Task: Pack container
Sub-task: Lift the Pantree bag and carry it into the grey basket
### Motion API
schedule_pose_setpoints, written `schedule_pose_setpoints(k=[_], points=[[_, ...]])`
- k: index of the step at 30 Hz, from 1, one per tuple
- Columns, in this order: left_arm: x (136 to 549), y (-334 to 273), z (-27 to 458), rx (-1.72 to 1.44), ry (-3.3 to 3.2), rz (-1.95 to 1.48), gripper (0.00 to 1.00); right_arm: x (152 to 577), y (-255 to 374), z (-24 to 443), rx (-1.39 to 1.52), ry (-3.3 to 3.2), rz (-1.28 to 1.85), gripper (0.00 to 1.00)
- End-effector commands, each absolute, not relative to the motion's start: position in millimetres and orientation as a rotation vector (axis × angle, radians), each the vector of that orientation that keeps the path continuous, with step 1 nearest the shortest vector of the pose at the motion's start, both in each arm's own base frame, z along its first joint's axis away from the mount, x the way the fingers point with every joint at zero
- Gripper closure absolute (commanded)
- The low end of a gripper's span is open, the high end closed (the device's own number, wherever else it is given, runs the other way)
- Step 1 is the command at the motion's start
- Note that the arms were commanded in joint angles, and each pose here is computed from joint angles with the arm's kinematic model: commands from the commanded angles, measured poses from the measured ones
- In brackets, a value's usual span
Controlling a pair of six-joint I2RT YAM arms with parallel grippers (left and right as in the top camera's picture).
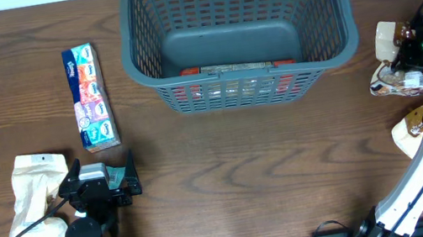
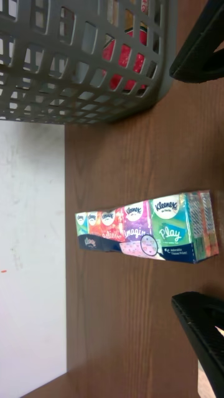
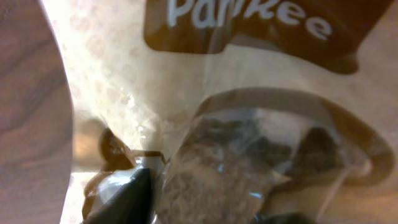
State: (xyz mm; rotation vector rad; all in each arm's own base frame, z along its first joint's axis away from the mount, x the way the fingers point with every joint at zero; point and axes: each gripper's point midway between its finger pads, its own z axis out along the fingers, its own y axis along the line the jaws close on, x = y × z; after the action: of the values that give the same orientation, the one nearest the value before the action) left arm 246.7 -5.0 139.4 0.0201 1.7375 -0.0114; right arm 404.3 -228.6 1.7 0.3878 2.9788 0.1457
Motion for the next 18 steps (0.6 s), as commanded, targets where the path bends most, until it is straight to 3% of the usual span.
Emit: schedule_pose_setpoints(k=[1,8,18], points=[[245,-4,123,-0.011,1.789,-0.029,0.01,400,-221,-13,0.397,3.011,0.196,0.98],[245,-6,123,-0.002,1.789,-0.039,0.01,432,-213,45,0.38,2.854,0.241,0.99],[245,-6,123,-0.002,1.789,-0.039,0.01,465,-179,265,0.165,2.471,0.104,0.99]])
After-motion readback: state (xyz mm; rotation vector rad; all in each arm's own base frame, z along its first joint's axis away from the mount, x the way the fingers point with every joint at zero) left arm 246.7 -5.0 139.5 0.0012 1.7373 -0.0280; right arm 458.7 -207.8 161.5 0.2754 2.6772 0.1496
